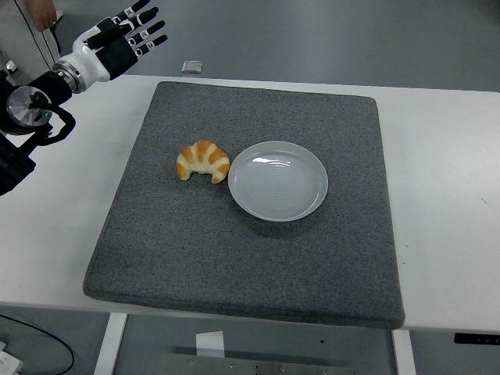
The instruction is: Place the bread on the plate
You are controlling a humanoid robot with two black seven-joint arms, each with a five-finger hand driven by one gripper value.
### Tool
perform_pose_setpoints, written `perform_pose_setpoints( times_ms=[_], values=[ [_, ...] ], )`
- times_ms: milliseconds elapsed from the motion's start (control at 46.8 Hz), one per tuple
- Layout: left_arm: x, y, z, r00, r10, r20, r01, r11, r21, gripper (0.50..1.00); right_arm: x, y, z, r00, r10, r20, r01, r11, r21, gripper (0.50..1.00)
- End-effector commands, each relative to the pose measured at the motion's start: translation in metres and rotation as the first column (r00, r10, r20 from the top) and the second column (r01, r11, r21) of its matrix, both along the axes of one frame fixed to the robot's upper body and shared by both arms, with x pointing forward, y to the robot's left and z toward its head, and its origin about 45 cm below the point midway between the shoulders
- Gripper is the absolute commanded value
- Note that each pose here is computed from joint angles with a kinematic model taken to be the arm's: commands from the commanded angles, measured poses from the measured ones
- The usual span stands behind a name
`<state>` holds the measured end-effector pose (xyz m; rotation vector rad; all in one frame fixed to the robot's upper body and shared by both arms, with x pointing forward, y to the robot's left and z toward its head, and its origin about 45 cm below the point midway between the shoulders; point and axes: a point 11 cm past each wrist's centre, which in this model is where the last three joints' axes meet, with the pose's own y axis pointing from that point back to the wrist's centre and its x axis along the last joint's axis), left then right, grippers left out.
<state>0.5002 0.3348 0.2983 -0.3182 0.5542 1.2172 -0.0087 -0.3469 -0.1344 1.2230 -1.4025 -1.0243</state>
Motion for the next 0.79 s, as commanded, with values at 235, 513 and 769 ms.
perform_pose_setpoints(
  times_ms=[235,513,769],
  values=[
    [0.001,0.002,0.001,1.0,0.011,0.003,-0.011,1.0,-0.002,1.0,0.0,0.0,0.0,1.0,0.0,0.0,0.0,1.0,0.0,0.932],
    [0.001,0.02,-0.002,0.997,0.077,0.02,-0.077,0.997,-0.001,1.0,0.0,0.0,0.0,1.0,0.0,0.0,0.0,1.0,0.0,0.932],
    [0.001,0.015,-0.002,0.998,0.033,0.051,-0.039,0.991,0.131,1.0,0.0,0.0,0.0,1.0,0.0,0.0,0.0,1.0,0.0,0.932]
  ],
)
